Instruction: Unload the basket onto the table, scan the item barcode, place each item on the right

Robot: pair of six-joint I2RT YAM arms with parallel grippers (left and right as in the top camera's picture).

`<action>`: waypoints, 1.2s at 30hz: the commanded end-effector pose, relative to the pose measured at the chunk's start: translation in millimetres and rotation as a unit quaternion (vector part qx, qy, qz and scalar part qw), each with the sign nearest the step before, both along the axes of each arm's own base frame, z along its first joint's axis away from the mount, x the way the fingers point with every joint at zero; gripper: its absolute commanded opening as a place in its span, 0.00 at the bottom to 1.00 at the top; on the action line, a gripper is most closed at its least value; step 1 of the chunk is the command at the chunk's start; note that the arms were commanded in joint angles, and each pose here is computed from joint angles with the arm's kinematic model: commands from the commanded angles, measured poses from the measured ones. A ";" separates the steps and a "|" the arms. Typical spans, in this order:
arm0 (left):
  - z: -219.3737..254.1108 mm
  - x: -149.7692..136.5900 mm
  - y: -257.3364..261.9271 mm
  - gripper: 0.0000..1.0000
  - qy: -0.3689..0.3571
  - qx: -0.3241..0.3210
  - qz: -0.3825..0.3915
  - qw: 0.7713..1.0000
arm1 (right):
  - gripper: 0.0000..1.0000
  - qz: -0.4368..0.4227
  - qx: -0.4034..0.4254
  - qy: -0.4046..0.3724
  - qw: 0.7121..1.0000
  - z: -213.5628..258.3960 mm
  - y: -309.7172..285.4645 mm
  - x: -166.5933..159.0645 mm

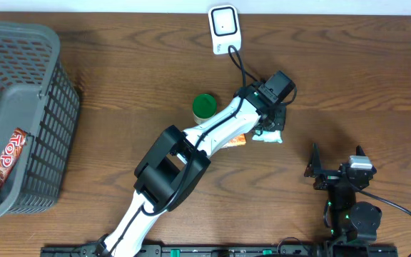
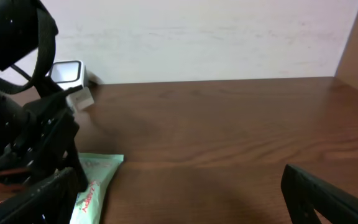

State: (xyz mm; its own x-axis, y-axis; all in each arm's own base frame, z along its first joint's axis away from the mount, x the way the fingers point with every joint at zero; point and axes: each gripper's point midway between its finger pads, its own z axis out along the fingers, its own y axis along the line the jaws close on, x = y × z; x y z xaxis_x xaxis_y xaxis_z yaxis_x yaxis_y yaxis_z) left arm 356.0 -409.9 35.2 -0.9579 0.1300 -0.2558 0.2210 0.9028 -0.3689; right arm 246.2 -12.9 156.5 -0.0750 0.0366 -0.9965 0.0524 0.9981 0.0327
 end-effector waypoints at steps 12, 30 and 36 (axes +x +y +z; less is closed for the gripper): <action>17.3 16.6 19.4 0.08 -0.017 0.017 0.021 0.999 | 0.99 0.004 -0.007 0.001 1.000 -0.6 1.8 -0.1; -33.4 -9.9 41.0 0.08 0.045 0.065 0.012 0.997 | 0.99 0.004 -0.007 0.001 1.000 -0.6 1.8 -0.1; 31.6 16.0 41.2 0.08 -0.032 0.049 0.013 0.998 | 0.99 0.004 -0.007 0.001 1.000 -0.6 1.8 -0.1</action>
State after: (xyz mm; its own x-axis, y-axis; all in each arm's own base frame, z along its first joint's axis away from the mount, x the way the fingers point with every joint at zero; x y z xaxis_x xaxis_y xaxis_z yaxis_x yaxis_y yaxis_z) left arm 351.3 -372.0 17.6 -0.9739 0.1342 -0.1830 0.1819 0.9438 -0.2760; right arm 246.2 -12.9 156.6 -0.0746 0.0370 -0.9965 0.0524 0.9981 0.0331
